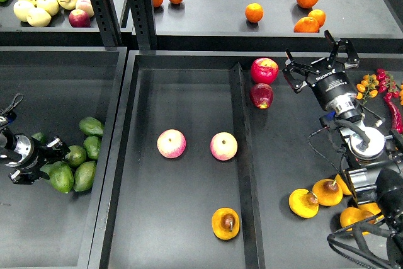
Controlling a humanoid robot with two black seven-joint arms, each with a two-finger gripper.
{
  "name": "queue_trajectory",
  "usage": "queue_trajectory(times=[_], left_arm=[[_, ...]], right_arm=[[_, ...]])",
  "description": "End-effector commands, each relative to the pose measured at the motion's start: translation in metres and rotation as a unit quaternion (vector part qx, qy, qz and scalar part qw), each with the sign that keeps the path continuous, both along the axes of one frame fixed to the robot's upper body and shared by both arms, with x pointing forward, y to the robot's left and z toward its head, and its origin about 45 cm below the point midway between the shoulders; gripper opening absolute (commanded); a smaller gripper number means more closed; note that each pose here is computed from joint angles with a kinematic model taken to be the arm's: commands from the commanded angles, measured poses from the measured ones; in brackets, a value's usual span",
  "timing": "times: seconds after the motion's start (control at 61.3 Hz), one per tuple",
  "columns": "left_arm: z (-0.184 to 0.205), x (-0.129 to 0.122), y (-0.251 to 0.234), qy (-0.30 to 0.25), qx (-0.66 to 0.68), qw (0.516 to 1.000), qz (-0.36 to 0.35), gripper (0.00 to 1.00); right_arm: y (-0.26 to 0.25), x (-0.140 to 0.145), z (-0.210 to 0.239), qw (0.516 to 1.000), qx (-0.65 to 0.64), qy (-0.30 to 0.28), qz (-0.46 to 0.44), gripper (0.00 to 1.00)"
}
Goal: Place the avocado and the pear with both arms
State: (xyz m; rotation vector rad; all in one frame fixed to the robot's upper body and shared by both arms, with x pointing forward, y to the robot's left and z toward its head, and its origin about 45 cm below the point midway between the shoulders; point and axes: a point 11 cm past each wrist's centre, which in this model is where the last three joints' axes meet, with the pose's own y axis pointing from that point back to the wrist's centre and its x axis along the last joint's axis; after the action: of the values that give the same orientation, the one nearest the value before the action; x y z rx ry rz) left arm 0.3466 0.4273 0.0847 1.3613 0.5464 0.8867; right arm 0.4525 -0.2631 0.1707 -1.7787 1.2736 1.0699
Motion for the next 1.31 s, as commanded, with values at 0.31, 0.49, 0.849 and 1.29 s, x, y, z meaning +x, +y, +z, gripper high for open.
queue_trajectory(times=[0.31, 0.49, 0.849, 1.29], left_arm=[[0.031, 0.03, -0.003, -0.076, -0.075, 0.992, 0.067, 0.98], [0.048, 0.048, -0.015, -0.125, -0.145, 0.976, 0.105, 0.96], [0.054, 0.067, -0.103, -0.162, -0.377, 0.895, 0.175, 0.94], [0.08, 0.076, -0.224, -0.186, -0.637, 0.705, 0.25, 0.96]], right_arm=[[0.0, 0.001, 0.002, 1.0, 0.0, -0.002, 0.0, 0.99], [0.001, 0.001, 0.003, 1.0, 0.0, -0.003, 0.001, 0.99], [0.002, 0.002, 0.004, 1.0, -0.001, -0.004, 0.003, 0.99], [0.002, 0.003, 0.005, 1.0, -0.002, -0.005, 0.003, 0.99]])
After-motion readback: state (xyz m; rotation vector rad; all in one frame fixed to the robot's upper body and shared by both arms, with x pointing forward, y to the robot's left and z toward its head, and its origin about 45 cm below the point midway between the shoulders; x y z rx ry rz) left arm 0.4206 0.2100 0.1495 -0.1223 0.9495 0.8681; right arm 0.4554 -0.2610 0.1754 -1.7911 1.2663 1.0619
